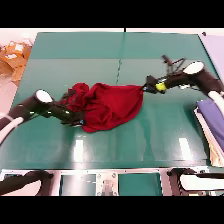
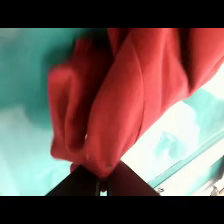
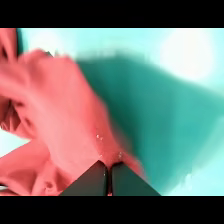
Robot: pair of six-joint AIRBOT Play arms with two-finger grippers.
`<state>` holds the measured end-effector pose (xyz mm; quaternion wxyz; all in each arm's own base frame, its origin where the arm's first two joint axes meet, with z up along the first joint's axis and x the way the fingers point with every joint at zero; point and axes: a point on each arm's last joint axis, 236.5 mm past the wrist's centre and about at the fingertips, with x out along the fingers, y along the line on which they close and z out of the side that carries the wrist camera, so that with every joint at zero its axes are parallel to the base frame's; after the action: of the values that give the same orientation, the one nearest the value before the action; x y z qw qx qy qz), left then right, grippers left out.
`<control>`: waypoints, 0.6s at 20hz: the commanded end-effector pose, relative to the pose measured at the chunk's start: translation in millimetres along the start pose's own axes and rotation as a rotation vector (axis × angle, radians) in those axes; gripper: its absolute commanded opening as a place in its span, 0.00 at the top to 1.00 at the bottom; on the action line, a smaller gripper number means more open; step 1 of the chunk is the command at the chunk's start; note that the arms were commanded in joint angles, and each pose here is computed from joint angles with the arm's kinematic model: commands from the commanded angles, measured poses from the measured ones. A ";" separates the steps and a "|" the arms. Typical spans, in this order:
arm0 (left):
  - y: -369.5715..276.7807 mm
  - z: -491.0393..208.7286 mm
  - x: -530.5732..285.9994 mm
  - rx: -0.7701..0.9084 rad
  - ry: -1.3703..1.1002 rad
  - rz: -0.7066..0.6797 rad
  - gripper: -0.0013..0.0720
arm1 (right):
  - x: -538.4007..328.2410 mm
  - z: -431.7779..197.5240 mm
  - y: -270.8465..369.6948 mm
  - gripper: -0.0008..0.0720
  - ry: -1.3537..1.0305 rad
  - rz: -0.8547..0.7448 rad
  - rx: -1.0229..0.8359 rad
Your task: Fold the shirts.
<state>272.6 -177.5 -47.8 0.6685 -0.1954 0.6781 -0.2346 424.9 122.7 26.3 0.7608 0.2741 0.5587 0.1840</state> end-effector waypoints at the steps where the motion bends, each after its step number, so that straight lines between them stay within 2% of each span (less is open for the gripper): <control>1: -11.9 15.9 -66.2 0.024 -0.171 0.017 0.95 | -58.4 7.5 3.2 0.97 -0.080 0.025 0.023; 6: -163.3 55.9 -265.2 0.399 -0.701 -0.069 0.95 | -184.4 24.0 138.0 0.97 -0.388 0.257 -0.202; 9: -255.4 16.4 -414.2 0.666 -1.090 -0.023 0.95 | -291.8 6.0 220.3 0.97 -0.651 0.294 -0.427; 12: -311.5 -54.6 -526.3 0.835 -1.447 0.044 0.96 | -381.4 -39.5 279.0 0.97 -0.887 0.318 -0.586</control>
<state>290.6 -145.2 446.7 0.9426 -0.0714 0.1180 -0.3041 343.6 119.0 389.0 0.9092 0.2243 0.1843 0.2985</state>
